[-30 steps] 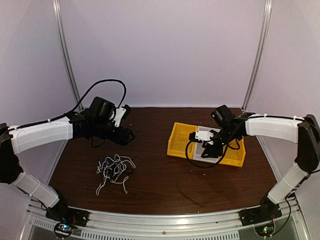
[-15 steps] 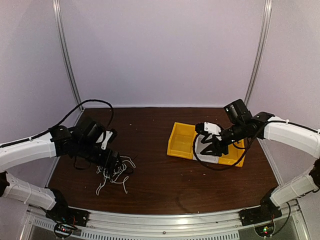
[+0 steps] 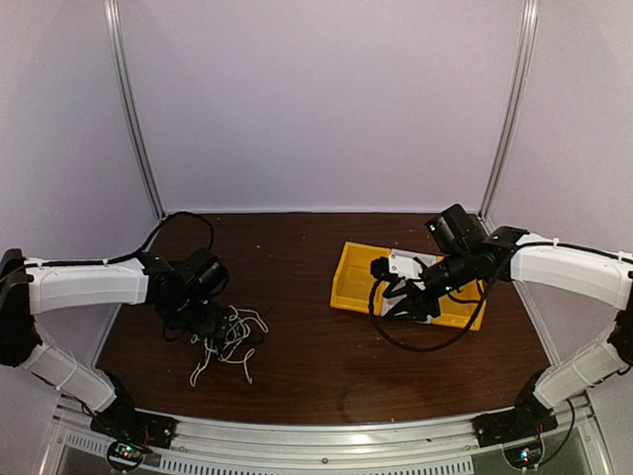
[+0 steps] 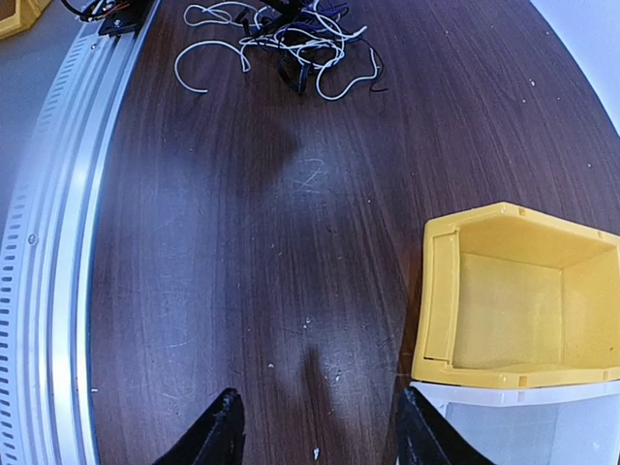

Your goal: Untangle the cables

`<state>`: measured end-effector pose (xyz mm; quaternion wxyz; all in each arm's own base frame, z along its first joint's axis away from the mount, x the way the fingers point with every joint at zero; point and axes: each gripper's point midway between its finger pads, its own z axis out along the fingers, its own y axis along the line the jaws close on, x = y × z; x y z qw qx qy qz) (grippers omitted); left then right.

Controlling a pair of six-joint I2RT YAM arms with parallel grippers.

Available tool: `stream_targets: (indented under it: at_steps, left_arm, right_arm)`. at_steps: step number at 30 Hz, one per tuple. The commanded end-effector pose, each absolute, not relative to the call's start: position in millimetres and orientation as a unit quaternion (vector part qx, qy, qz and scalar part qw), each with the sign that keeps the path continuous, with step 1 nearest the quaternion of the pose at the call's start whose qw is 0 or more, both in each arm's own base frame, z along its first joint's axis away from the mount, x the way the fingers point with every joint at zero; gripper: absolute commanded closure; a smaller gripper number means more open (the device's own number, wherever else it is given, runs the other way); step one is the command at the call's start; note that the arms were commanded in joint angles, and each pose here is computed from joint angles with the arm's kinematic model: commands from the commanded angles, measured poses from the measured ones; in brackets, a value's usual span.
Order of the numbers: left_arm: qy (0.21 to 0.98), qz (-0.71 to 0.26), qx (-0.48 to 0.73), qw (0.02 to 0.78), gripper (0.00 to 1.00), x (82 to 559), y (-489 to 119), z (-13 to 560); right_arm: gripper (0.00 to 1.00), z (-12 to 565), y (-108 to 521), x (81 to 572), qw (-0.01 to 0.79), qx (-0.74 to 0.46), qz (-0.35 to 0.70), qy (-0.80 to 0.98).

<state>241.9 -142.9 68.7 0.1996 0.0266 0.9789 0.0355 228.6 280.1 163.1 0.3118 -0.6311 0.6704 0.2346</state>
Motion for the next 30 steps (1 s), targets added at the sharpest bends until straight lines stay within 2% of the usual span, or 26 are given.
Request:
stream_targets:
  at_steps: [1,5,10,13,14,20,25,30]
  left_arm:
    - [0.973,-0.039,0.066,0.217,0.08,259,-181,57]
    - [0.953,-0.14,0.12,0.242,0.15,259,-217,64]
    - [0.922,-0.238,0.175,0.25,0.22,248,-260,76]
    - [0.905,-0.289,0.207,0.233,0.26,238,-291,75]
    - [0.901,-0.3,0.213,0.231,0.28,237,-298,73]
    - [0.875,-0.351,0.226,0.247,0.31,250,-333,91]
    - [0.892,-0.279,0.211,0.286,0.14,265,-308,117]
    - [0.895,-0.227,0.173,0.344,0.04,269,-271,153]
  right_arm:
    - [0.47,163,285,224,0.311,-0.634,0.244,0.665]
    - [0.49,160,287,221,0.306,-0.639,0.245,0.662]
    - [0.57,156,298,210,0.298,-0.661,0.246,0.644]
    - [0.69,158,313,211,0.314,-0.68,0.221,0.624]
    - [0.71,159,320,210,0.316,-0.686,0.219,0.618]
    - [0.71,157,369,183,0.292,-0.731,0.233,0.571]
    - [0.71,135,395,159,0.264,-0.763,0.225,0.545]
    - [0.64,122,421,148,0.274,-0.779,0.216,0.521]
